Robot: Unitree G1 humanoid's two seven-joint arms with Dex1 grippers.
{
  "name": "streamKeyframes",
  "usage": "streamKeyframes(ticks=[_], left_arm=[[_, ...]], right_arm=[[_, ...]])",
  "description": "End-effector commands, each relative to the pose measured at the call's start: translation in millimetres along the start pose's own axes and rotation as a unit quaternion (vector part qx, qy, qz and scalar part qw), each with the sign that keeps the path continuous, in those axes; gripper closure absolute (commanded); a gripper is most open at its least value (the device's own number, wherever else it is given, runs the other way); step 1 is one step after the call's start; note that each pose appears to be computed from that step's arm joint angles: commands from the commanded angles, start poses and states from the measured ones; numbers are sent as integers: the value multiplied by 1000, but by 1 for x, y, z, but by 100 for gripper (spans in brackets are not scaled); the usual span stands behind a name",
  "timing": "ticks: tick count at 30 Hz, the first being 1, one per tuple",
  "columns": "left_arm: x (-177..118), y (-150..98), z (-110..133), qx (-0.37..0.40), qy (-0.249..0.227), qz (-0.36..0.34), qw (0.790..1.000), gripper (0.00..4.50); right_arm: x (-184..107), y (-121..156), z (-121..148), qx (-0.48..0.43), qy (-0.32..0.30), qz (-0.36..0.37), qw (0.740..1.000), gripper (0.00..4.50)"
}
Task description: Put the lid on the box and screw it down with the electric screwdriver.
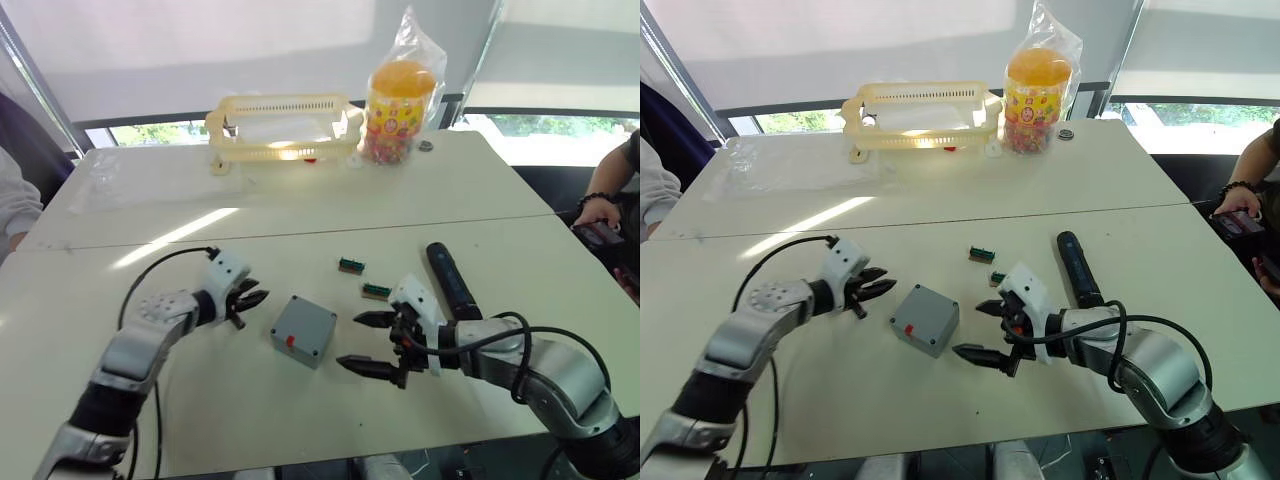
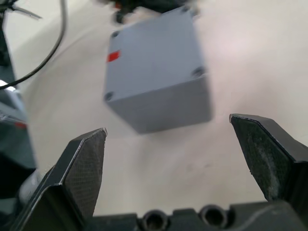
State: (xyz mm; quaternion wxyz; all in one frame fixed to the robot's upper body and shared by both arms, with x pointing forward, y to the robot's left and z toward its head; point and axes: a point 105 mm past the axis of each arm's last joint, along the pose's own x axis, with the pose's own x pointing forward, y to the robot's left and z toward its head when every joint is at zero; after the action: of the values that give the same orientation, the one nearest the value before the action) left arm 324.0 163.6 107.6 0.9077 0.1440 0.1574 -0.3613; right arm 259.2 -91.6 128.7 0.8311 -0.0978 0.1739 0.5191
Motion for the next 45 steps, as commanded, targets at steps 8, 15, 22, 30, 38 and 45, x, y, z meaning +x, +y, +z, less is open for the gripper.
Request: streamKeyframes(ticks=[8, 15, 22, 30, 38, 45], left_arm=[[-57, -60, -14, -35, 29, -137, 990, 298], [-38, -71, -12, -30, 17, -137, 990, 298], [-17, -57, -10, -11, 7, -98, 995, 298], [-8, -42, -5, 4, -8, -71, 997, 298], [6, -36, 8, 21, -32, -58, 998, 298], [10, -37, 13, 26, -43, -57, 997, 298]], right_arm=[[9, -14, 7, -92, -34, 47, 994, 2], [22, -9, 4, -119, -35, 105, 987, 2], [25, -1, 1, -114, -38, 125, 985, 2], [22, 13, 0, -92, -47, 122, 987, 2], [21, 23, -1, -73, -49, 109, 990, 2], [21, 23, -1, -69, -47, 102, 991, 2]])
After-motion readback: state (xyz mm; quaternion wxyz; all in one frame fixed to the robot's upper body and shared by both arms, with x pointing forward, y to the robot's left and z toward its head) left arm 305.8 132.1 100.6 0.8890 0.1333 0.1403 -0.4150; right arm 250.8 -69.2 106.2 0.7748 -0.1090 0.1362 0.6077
